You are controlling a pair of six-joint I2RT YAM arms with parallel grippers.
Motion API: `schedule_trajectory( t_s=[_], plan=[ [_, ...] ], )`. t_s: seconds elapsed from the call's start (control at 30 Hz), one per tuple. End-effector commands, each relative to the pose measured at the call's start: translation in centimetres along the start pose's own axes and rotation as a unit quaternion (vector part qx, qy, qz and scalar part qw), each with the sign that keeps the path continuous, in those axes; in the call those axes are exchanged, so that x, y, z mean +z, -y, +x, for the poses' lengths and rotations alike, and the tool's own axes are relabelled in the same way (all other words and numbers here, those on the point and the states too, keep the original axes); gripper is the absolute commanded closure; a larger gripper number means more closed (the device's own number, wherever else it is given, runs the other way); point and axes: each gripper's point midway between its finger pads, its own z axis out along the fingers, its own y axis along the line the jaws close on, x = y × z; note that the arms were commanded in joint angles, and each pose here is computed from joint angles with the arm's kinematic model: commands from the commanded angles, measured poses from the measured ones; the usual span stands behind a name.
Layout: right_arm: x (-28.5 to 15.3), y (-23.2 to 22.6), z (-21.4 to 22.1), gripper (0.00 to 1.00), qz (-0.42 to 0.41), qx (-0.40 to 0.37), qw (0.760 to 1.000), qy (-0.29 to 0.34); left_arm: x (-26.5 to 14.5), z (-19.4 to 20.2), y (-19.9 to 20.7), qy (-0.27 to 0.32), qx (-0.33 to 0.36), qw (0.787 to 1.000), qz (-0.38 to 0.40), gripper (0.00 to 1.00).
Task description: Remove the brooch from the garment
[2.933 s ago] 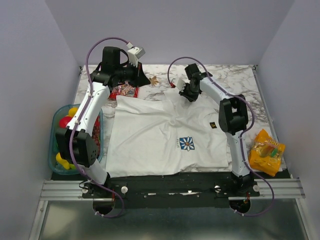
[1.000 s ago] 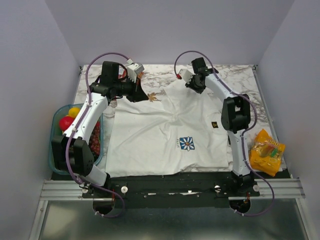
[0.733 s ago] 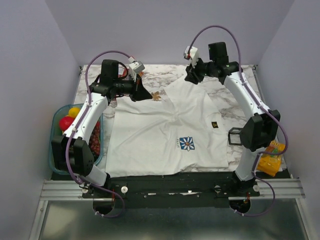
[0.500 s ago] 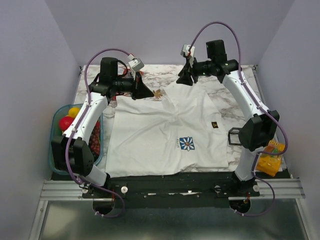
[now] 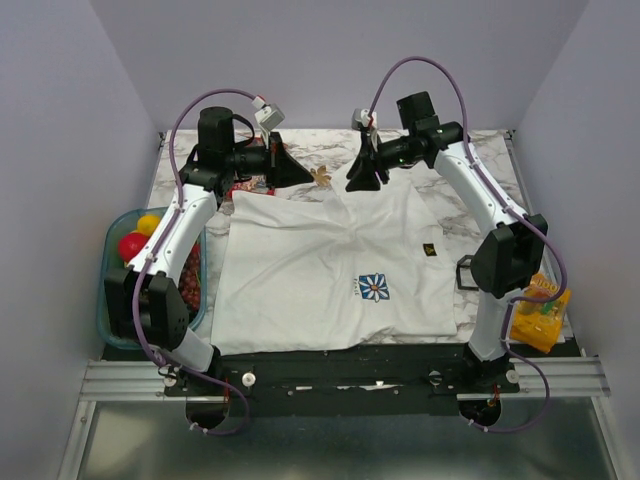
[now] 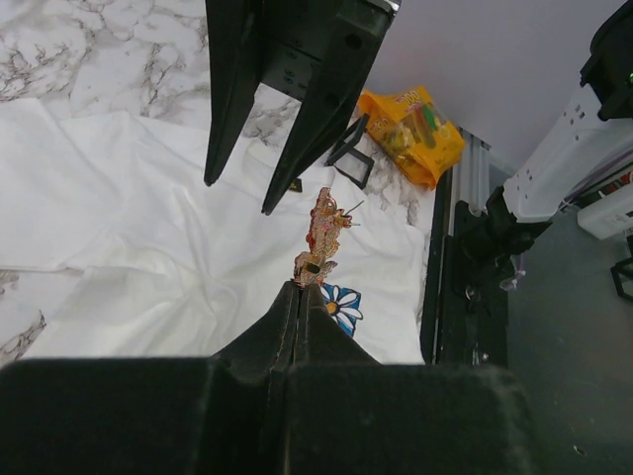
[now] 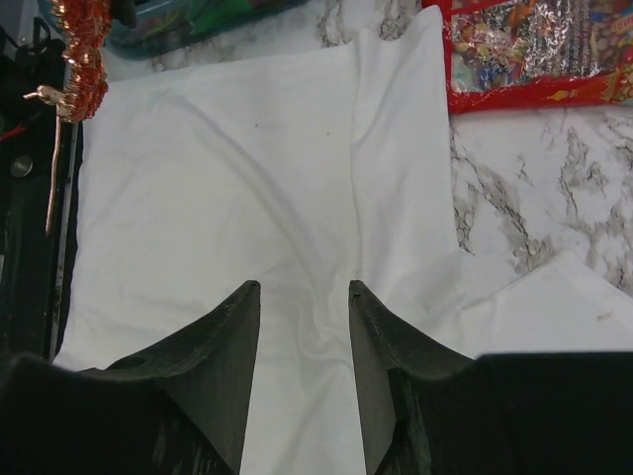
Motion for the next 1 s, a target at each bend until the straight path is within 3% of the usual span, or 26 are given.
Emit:
schedule_trajectory(
  t_s=[0.0,0.63,0.97],
  plan=[
    [-0.7,-2.3,-2.5,0.51,-0.022,-0.022,0.999,0.021,0.1,-0.3,-0.6,0.005,-0.002,1.0,-0.001,1.0],
    [1.0,-2.7,-5.3,0.51,-0.027,-0.042,0.998,0.039,0.2,0.1,-0.9,0.003,-0.006,1.0,-0.007,1.0],
    [0.4,-3.2,-5.8,0.51,-0.027,-0.066,0.997,0.036,0.1,0.0,-3.8,-0.004,0.008,0.997,-0.079,1.0]
  ],
)
